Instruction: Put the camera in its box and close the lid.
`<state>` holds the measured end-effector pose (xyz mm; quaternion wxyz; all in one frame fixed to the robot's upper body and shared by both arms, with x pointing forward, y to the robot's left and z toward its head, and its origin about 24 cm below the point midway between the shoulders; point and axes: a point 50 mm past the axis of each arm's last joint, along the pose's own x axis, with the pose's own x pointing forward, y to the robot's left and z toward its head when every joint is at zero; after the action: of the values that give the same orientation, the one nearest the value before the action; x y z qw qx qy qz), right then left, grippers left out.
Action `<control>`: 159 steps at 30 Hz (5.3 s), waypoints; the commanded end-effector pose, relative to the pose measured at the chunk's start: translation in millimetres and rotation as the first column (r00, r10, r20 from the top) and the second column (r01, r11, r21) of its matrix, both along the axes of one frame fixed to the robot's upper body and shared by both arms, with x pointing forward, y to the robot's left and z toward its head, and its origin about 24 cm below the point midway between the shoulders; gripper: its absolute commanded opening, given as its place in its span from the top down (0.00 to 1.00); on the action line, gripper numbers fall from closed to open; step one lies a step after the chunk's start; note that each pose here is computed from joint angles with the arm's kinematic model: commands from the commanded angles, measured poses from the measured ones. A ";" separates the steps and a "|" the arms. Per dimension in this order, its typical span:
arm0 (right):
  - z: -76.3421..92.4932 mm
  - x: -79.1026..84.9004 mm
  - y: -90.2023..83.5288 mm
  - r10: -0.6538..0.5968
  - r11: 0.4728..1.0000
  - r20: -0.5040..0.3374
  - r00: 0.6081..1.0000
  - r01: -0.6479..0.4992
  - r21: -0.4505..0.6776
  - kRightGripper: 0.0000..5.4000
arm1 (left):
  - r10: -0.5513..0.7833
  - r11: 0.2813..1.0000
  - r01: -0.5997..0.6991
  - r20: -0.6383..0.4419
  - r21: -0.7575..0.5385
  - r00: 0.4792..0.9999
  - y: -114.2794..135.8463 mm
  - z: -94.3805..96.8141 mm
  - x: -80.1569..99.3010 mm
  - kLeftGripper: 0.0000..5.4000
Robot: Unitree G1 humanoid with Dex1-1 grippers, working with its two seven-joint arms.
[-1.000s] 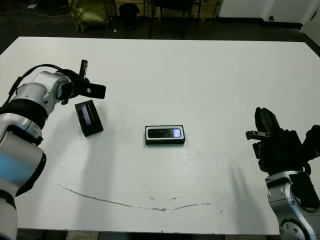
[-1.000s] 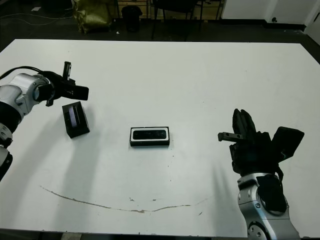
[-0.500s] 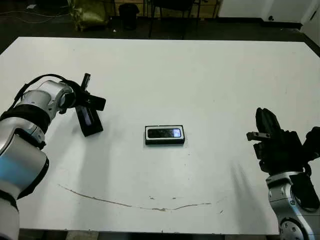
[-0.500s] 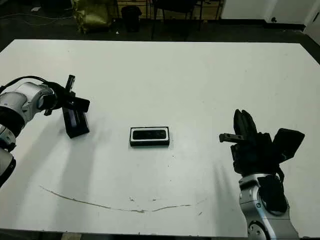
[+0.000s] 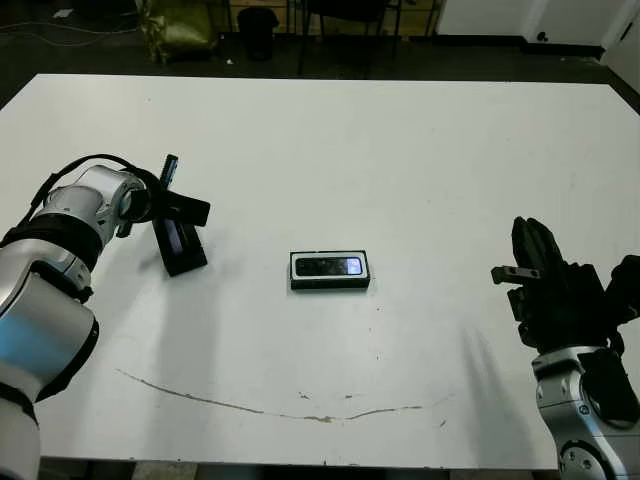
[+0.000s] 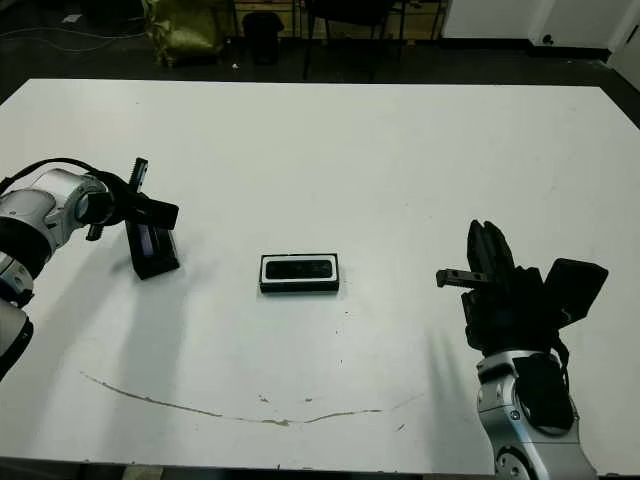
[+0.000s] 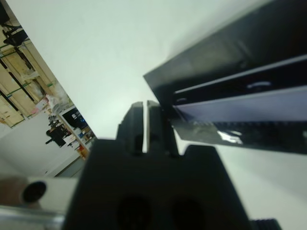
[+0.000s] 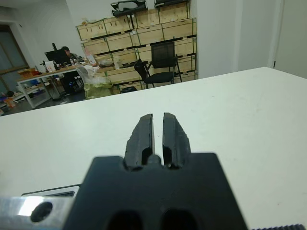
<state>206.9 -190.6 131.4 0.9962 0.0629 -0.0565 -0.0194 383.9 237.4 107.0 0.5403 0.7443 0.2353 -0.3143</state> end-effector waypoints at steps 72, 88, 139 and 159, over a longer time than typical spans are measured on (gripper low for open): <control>-14.7 -3.6 -3.6 0.024 0.999 -0.018 1.000 -0.024 0.033 1.00 | 0.668 0.086 0.075 0.113 -0.993 0.736 -20.6 44.4 -86.2 1.00; -33.0 1.1 -8.3 0.082 0.987 -0.041 0.996 -0.076 0.139 1.00 | 0.607 -0.277 -0.139 -0.285 -0.951 0.742 -64.8 53.7 -198.3 0.63; -34.5 -2.7 -3.4 0.074 0.989 -0.078 0.994 -0.063 0.135 1.00 | 0.484 -0.377 -0.476 -0.607 -0.795 0.630 -73.3 27.3 -235.2 0.01; -34.8 -6.5 -2.4 0.068 0.990 -0.110 0.992 -0.053 0.129 1.00 | 0.538 -0.402 -0.452 -0.605 -0.796 0.587 -86.1 21.6 -233.6 0.01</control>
<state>201.8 -190.5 101.8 0.9910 0.1331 -0.0136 0.0053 150.5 149.9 131.5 0.9689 -0.0709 0.2223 -0.0822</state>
